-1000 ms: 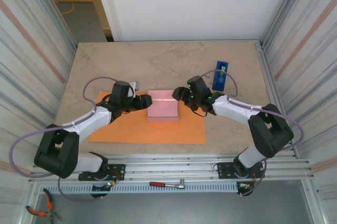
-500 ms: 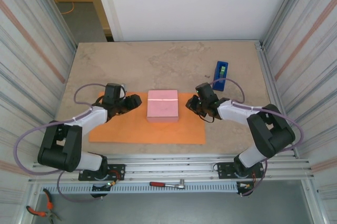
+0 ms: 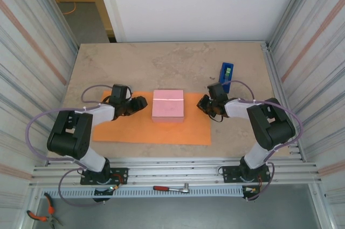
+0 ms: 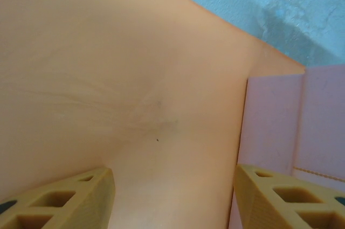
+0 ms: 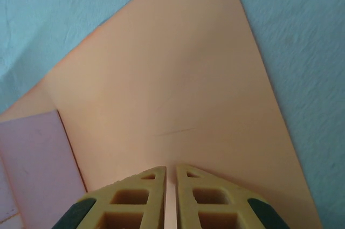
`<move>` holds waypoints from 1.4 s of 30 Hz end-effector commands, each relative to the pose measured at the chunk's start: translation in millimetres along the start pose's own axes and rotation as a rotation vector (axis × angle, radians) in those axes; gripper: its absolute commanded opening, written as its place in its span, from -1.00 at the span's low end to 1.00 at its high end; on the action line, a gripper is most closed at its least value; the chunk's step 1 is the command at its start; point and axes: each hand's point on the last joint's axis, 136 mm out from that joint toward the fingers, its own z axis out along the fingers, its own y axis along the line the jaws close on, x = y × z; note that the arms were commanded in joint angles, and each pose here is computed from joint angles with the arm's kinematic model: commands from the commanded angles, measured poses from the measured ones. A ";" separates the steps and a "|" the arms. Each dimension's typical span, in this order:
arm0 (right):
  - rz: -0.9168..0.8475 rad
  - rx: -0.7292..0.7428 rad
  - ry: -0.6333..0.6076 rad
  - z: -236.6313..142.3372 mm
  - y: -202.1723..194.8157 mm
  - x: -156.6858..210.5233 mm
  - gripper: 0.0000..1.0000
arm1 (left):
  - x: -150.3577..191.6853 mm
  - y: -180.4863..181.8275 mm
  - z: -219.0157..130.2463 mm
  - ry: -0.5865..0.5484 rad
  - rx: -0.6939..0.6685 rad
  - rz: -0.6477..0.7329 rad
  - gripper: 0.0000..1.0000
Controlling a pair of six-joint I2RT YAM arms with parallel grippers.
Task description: Wrap the gift box in paper
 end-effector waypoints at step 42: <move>-0.283 -0.102 0.071 -36.7 74.8 16.6 0.62 | 4.4 -113.5 -20.4 0.076 0.315 0.219 0.47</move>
